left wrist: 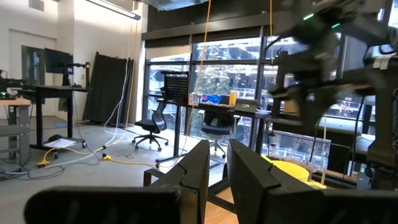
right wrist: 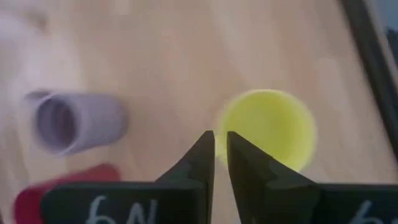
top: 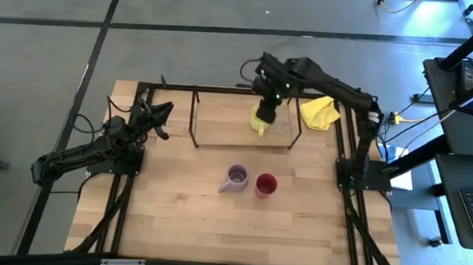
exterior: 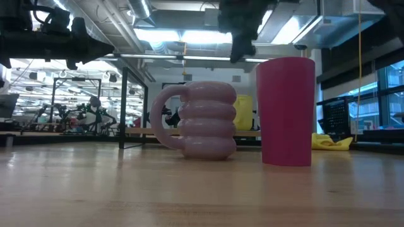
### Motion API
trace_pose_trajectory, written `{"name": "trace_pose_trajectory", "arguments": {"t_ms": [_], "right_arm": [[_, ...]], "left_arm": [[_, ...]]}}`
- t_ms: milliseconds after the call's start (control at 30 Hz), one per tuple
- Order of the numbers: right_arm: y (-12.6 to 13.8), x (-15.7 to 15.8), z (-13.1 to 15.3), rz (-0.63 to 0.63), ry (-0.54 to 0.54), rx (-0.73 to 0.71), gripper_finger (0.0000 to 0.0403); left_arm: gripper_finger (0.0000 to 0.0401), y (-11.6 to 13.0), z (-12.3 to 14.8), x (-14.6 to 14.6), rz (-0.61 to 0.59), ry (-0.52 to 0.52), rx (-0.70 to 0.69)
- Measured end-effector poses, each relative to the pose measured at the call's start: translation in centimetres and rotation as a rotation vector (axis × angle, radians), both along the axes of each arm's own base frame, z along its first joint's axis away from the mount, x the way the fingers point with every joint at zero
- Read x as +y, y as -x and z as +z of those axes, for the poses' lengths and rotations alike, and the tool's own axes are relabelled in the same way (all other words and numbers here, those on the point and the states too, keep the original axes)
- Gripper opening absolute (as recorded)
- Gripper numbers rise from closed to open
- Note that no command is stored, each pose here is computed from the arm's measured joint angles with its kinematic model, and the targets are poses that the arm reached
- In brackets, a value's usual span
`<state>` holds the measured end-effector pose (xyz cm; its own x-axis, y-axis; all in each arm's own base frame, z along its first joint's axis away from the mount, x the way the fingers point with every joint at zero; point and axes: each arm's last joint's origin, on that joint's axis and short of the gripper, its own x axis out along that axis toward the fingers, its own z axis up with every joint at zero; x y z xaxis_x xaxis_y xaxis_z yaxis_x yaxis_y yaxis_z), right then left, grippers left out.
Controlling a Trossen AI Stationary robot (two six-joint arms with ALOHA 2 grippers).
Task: Stack small to large cups/mugs on shelf
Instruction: Put the purple cup on the shelf
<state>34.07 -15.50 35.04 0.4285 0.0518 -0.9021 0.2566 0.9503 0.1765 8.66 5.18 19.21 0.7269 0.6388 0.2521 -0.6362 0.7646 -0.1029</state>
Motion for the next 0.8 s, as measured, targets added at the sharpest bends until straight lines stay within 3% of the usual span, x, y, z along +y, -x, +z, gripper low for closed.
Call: {"name": "trace_pose_trajectory", "arguments": {"t_ms": [167,300,500,700,800], "right_arm": [[0.5,6.2,2.9,0.169,0.077,-0.039,0.0046],[1.4,9.1,4.7,0.143,0.017,-0.102,0.0046],[2.6,11.0,6.6,0.030,-0.064,-0.163,0.0046],[3.0,11.8,7.3,-0.023,-0.113,-0.200,0.0046],[2.7,12.2,7.7,-0.018,-0.121,-0.251,0.0046]], "left_arm": [[0.0052,0.0,0.0,0.0,-0.002,0.004,-0.005],[0.0052,0.0,0.0,0.0,-0.018,0.051,-0.049],[0.0052,0.1,0.3,0.0,-0.086,0.223,-0.231],[0.0052,0.1,0.3,0.0,-0.065,0.241,-0.262],[0.0052,0.2,0.5,0.0,-0.112,0.320,-0.355]]}}
